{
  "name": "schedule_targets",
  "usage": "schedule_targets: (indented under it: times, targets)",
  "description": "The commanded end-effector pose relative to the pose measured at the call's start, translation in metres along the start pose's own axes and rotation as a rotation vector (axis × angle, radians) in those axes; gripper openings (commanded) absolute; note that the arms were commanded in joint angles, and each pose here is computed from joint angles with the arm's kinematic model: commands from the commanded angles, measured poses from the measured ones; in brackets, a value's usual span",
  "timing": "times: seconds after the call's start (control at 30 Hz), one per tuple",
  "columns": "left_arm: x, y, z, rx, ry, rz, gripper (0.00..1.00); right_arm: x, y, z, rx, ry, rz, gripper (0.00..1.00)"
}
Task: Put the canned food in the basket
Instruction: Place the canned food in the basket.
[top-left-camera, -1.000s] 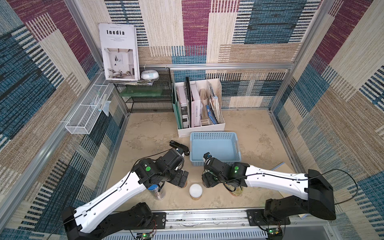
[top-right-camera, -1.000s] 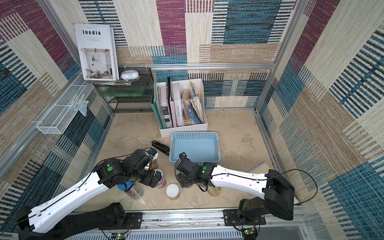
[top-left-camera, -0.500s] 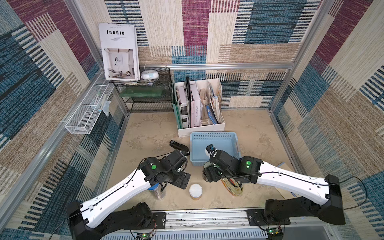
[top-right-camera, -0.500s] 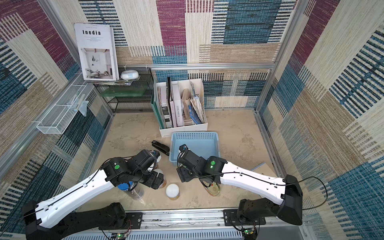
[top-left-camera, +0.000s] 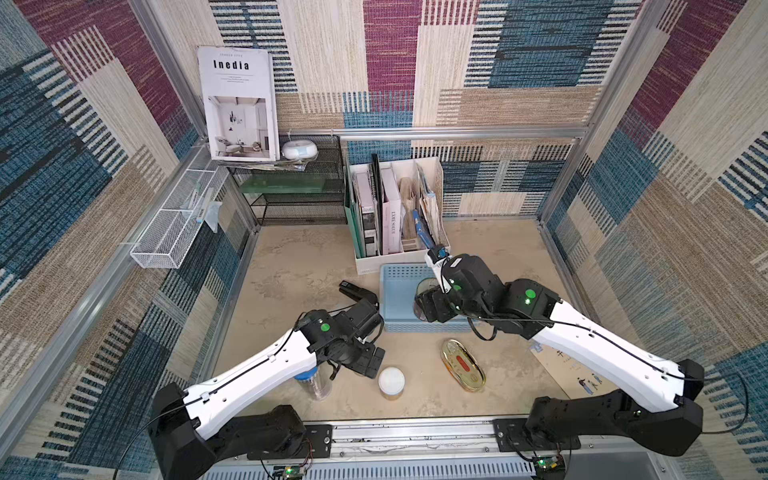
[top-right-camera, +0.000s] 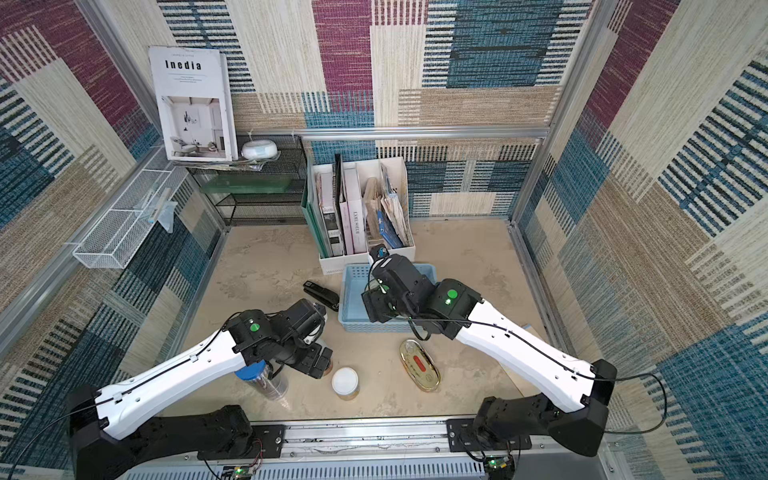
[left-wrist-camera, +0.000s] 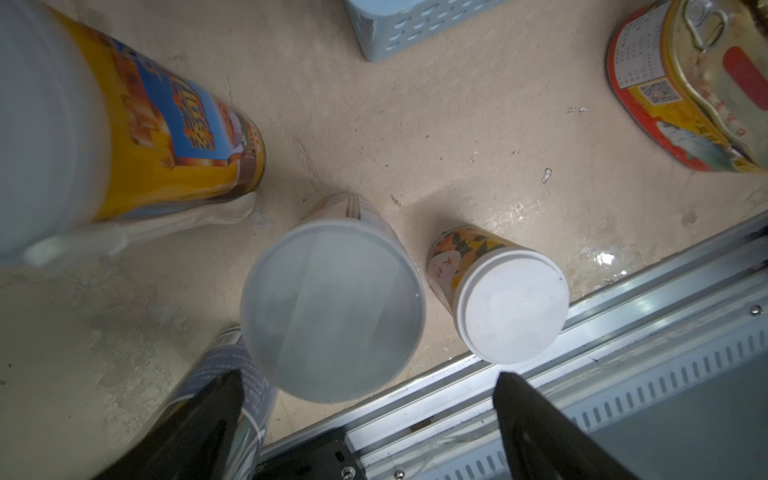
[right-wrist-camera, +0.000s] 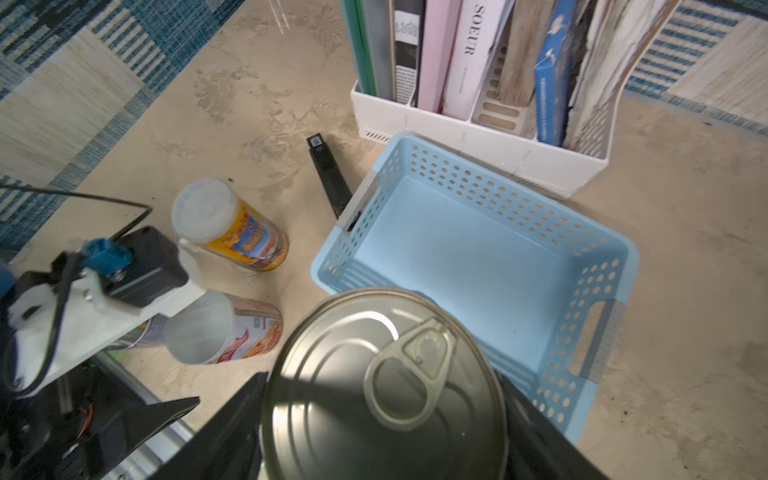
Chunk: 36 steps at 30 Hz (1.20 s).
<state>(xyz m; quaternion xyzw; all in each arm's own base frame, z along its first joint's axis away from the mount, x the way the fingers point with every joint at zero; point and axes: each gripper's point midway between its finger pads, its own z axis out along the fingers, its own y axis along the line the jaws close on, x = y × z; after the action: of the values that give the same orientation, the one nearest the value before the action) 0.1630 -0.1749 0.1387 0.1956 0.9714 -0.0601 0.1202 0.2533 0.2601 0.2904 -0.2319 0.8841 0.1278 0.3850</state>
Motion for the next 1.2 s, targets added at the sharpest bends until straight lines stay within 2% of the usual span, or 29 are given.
schedule_targets:
  times: [0.0, 0.17, 0.27, 0.63, 1.17]
  targets:
    - [0.000, 0.007, 0.004, -0.046, 0.009, -0.008, 0.99, -0.023, -0.017, 0.008, 0.002, -0.054, -0.030, 0.38]
    - [-0.004, 0.010, 0.009, -0.081, 0.017, -0.024, 0.99, -0.030, -0.056, 0.036, 0.060, -0.038, 0.000, 0.37]
    - [-0.003, 0.010, 0.014, -0.093, 0.038, -0.019, 0.99, -0.031, -0.066, 0.053, 0.039, -0.037, 0.022, 0.37]
    - [0.000, 0.015, 0.026, -0.130, 0.073, -0.011, 0.97, -0.019, -0.119, 0.115, 0.118, 0.031, 0.066, 0.37]
    - [0.004, 0.013, 0.031, -0.119, 0.089, -0.006, 0.91, 0.003, -0.164, 0.159, 0.165, 0.061, 0.111, 0.35]
